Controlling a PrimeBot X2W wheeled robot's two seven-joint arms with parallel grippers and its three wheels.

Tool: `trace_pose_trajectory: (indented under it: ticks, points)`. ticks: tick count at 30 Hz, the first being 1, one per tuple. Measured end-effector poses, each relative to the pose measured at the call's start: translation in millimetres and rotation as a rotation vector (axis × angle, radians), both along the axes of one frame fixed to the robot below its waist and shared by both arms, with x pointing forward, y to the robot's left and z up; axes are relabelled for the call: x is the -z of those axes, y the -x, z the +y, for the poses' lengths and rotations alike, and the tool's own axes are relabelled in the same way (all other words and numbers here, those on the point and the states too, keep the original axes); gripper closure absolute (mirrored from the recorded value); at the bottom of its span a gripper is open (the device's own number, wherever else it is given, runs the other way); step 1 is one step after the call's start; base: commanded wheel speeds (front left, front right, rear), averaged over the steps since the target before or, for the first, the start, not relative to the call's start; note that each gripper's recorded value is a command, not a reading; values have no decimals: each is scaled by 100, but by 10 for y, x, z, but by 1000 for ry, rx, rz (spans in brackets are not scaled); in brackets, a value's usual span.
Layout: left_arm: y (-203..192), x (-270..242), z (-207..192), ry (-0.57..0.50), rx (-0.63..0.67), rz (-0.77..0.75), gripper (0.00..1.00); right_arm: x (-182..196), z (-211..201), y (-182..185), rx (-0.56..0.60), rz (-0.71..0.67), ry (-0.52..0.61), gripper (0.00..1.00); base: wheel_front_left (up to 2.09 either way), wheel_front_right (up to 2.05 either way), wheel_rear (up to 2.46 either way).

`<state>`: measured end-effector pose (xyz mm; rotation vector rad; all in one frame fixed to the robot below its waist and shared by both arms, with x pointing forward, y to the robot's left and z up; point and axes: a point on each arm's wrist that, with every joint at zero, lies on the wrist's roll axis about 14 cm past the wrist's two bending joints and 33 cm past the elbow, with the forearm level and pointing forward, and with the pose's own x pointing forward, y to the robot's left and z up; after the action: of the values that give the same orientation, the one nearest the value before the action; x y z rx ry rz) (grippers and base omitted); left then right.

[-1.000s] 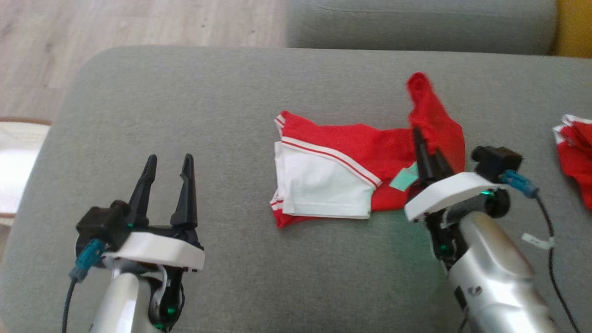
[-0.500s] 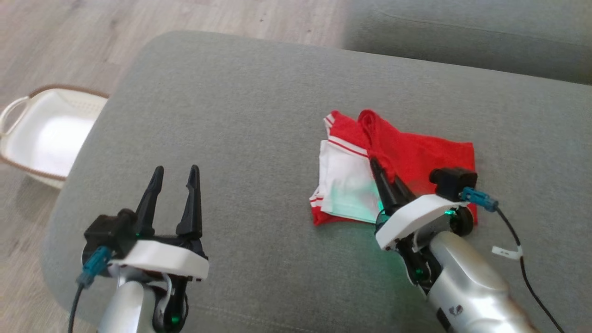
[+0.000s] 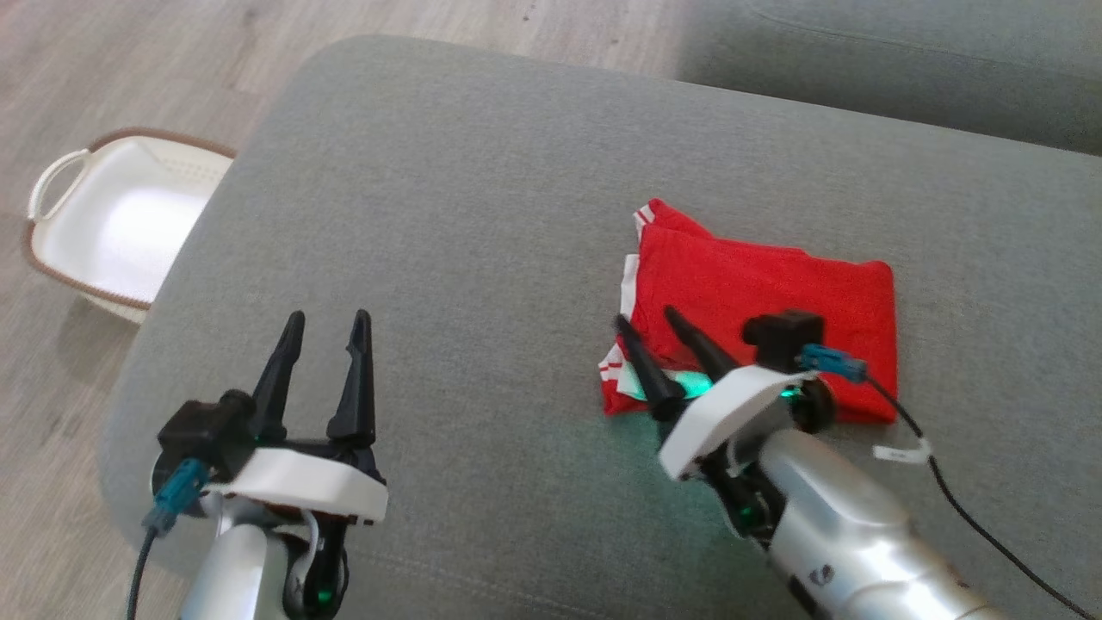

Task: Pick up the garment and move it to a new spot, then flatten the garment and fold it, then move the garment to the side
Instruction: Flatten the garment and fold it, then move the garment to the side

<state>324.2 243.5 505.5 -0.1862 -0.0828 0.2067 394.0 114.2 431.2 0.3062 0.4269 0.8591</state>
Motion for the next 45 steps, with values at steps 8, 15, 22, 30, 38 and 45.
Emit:
trace_pose_trajectory:
  ticks: [8,15,22,30,38,45]
  points:
    - [-149,-30,-138,13,51,-16,0,-425,84,47,-32,-79,-98,0,0,0,0]
    - [-359,-193,-451,21,154,-73,0,-729,-414,-354,98,-297,-5,0,0,0,0]
    - [-532,-338,-748,25,246,-120,0,-939,-1496,-706,352,-466,121,0,0,0,0]
    - [-640,-417,-950,31,305,-145,0,-874,-2252,-508,579,-479,153,0,0,0,0]
    - [-673,-421,-1060,36,329,-147,0,-884,-2535,-247,698,-493,149,0,0,0,0]
    - [-580,-238,-1058,44,325,-93,0,-823,-2613,-161,729,-478,151,0,0,0,0]
